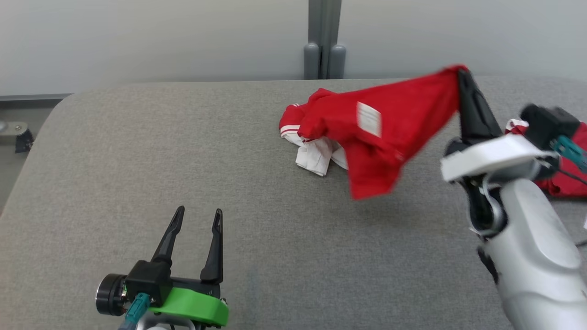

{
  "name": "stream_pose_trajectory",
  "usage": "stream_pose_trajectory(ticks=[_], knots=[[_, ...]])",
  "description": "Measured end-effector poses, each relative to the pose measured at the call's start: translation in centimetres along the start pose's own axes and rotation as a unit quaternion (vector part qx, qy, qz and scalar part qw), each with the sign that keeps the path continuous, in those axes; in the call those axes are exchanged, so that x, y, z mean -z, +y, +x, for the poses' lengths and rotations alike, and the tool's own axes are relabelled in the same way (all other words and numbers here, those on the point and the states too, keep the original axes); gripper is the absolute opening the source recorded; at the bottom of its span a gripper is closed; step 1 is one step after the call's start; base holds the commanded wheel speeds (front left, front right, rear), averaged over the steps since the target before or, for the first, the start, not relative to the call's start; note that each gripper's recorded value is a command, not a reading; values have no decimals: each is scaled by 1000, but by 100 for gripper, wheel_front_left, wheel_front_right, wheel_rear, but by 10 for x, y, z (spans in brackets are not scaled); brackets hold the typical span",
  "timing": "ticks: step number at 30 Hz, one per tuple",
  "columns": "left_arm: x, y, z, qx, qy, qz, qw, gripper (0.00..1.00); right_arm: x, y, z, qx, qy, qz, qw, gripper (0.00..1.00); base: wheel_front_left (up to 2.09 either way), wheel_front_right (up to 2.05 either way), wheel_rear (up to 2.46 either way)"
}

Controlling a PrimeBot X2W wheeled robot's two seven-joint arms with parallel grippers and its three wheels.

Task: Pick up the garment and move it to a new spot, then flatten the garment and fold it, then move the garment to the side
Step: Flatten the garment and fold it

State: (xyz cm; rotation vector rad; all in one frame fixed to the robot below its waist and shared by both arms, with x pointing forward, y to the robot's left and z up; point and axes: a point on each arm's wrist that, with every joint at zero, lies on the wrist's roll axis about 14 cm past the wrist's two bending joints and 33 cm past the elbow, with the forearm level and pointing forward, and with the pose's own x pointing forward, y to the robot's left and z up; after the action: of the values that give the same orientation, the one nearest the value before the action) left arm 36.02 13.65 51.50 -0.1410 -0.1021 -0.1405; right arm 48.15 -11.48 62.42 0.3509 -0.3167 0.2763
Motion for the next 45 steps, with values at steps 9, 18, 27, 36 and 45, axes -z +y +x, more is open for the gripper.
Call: stream_pose_trajectory(ticks=[9, 18, 27, 36, 45], knots=[[12, -24, 13, 40, 15, -7, 999, 100, 42, -162, -135, 238, 108, -62, 963, 0, 0, 0, 0], [17, -36, 17, 63, 23, -5, 998, 100, 52, -160, -147, 240, 136, -90, 957, 100, 0, 0, 0], [-1, -36, 13, 61, -4, -2, 998, 100, 21, -42, -92, 42, 63, -157, 985, 100, 0, 0, 0], [-9, -29, 3, 48, -15, 2, 999, 100, 63, 17, -117, -31, 110, -130, 985, 100, 0, 0, 0], [-3, -25, -4, 40, -5, 1, 999, 100, 97, 31, -108, -79, 157, -147, 973, 100, 0, 0, 0]])
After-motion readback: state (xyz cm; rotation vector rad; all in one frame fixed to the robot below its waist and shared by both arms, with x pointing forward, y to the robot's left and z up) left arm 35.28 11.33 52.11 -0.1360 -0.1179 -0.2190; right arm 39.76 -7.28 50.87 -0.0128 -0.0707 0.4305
